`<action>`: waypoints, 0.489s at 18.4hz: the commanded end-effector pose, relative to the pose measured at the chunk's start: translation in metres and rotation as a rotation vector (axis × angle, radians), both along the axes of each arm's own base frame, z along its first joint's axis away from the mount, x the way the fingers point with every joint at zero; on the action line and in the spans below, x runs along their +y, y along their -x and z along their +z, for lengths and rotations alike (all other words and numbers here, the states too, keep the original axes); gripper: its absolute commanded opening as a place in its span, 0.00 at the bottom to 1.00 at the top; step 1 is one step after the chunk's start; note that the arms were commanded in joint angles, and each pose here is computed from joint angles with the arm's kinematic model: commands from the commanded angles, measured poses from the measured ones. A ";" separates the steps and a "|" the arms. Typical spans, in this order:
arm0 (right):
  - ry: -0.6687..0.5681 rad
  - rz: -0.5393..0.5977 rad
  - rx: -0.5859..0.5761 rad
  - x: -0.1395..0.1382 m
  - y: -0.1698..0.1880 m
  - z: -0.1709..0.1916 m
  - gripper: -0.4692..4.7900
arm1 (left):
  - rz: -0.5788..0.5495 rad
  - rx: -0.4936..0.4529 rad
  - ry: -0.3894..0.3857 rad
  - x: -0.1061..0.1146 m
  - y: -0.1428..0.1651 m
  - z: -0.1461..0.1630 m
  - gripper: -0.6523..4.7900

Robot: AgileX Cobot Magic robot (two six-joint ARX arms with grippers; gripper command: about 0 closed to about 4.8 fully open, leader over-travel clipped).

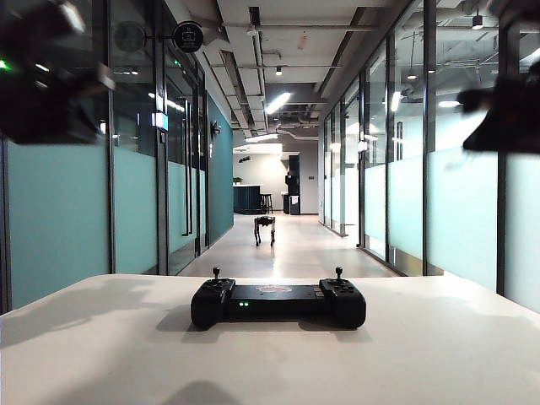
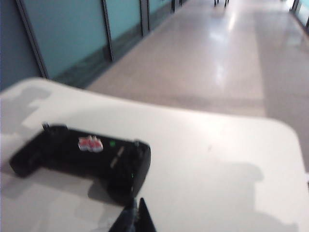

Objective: Push the left joystick on the remote control sitting on the white table backward to make the robot dog back up in a straight line until it returns close to you.

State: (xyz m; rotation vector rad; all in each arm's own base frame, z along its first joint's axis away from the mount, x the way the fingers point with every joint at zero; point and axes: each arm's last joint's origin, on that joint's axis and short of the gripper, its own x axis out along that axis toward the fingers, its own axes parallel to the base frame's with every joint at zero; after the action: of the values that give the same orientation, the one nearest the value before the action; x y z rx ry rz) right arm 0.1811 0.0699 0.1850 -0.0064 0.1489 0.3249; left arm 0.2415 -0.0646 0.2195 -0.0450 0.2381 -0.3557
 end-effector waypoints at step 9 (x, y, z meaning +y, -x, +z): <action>-0.041 0.033 0.199 0.030 -0.053 -0.038 0.08 | -0.088 0.044 0.002 -0.026 -0.045 -0.013 0.11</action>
State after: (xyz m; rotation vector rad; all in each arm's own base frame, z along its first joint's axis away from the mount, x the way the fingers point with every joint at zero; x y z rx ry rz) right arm 0.2304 0.0974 0.1462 0.0521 0.3505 0.3535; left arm 0.2834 -0.0893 0.2033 -0.0409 0.3027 -0.4349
